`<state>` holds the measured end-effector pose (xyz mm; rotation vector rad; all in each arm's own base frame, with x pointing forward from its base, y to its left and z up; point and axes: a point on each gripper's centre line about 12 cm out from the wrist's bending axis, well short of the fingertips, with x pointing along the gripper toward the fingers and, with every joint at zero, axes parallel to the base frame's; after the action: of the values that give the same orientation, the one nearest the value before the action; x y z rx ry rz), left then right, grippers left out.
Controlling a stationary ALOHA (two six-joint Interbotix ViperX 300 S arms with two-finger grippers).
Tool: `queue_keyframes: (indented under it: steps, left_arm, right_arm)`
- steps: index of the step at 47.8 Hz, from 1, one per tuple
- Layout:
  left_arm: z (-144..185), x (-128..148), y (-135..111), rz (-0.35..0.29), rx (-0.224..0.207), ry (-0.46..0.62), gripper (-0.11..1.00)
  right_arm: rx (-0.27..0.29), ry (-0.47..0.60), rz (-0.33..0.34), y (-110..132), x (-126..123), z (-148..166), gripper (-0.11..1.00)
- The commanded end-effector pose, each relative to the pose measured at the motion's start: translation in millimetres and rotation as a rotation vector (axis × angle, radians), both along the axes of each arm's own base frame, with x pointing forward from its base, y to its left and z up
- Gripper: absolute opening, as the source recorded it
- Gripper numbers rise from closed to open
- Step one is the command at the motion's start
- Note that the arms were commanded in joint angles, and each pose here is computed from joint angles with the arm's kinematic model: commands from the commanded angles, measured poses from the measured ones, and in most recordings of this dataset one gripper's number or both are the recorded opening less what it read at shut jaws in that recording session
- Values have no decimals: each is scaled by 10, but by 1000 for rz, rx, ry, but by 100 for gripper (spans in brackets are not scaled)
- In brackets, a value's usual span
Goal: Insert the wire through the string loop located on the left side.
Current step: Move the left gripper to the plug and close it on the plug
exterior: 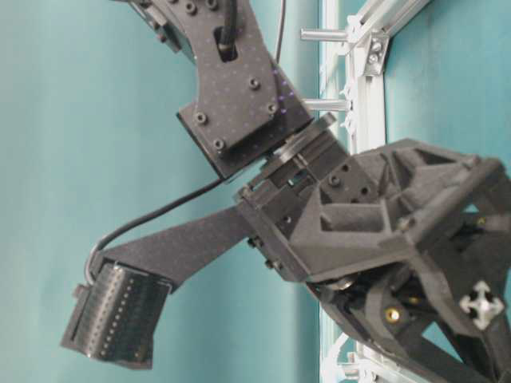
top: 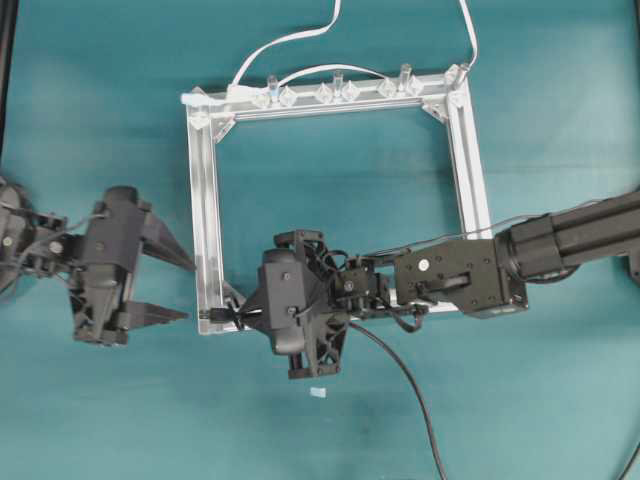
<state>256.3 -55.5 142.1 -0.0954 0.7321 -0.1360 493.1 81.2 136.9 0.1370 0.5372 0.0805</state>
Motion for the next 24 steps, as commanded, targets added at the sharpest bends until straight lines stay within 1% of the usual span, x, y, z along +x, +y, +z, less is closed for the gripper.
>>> queue_keyframes:
  steps: [1,15,18,24]
  left_arm:
    - [50,142,-52,-1,-10,-17,82]
    - [-39,367,-184,-25,-5,17,90]
    - [-59,409,-209,-22,-12,25,90]
    - [-107,448,-254,1,-44,47,90]
  right_arm:
    - [3,-52,3,10,60,202,10]
    - [3,-28,6,7,47,177,10]
    - [3,-28,7,14,46,177,10]
    - [3,-28,7,14,46,177,10]
